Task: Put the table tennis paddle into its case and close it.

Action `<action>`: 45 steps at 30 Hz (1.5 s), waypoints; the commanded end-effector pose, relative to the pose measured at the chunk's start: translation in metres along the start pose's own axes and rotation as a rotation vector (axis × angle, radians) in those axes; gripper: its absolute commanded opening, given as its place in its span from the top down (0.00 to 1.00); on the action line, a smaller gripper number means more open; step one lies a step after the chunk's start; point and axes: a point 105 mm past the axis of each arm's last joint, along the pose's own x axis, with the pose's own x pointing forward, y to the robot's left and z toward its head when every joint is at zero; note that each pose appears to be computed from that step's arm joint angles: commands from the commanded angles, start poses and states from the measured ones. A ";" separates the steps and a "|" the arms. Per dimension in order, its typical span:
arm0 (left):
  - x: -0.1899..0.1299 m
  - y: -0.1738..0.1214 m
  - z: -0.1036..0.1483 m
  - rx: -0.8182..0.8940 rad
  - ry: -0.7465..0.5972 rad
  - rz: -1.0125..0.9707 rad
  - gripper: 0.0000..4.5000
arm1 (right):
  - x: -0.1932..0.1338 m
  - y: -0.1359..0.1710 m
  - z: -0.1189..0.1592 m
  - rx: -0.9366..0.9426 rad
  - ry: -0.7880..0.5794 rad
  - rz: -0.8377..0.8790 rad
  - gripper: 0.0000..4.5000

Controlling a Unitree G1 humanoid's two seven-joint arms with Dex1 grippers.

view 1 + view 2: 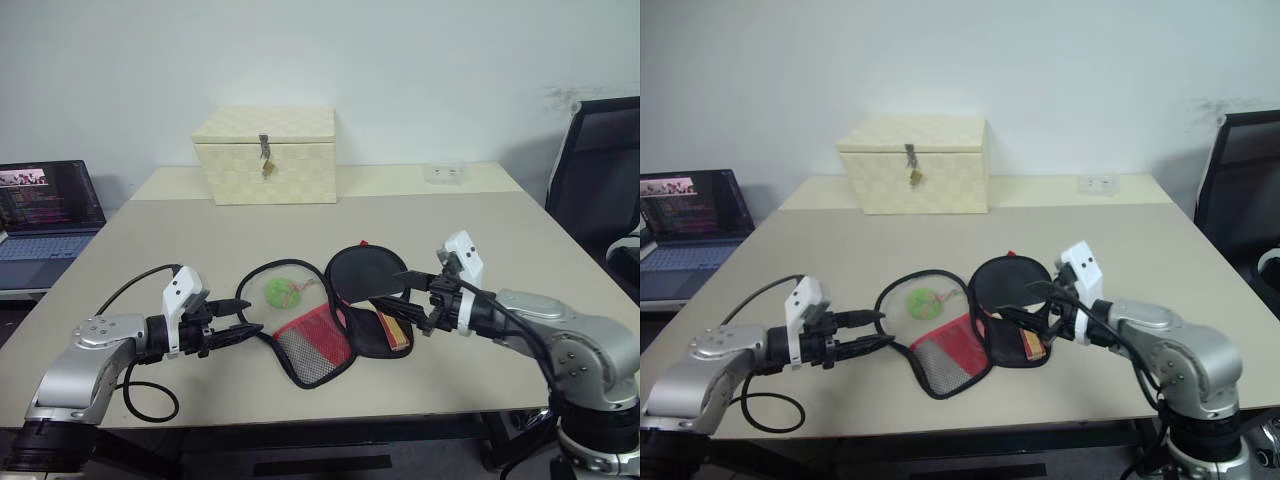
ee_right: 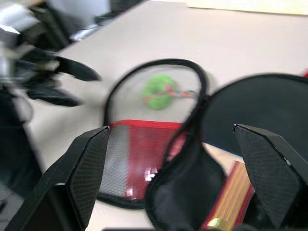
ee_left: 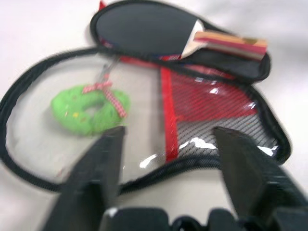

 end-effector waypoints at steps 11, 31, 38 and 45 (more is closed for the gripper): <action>0.000 0.029 -0.046 0.005 0.210 0.170 1.00 | -0.021 0.020 0.015 -0.092 0.002 0.155 0.00; 0.099 0.025 0.089 0.173 -0.207 0.078 1.00 | -0.039 -0.009 0.013 -0.142 0.021 0.010 0.00; 0.153 0.008 0.139 0.208 -0.304 0.006 1.00 | -0.056 -0.029 0.019 -0.140 0.020 -0.079 0.00; 0.169 0.017 0.141 0.200 -0.310 0.059 1.00 | -0.058 -0.038 0.016 -0.102 0.028 -0.117 0.00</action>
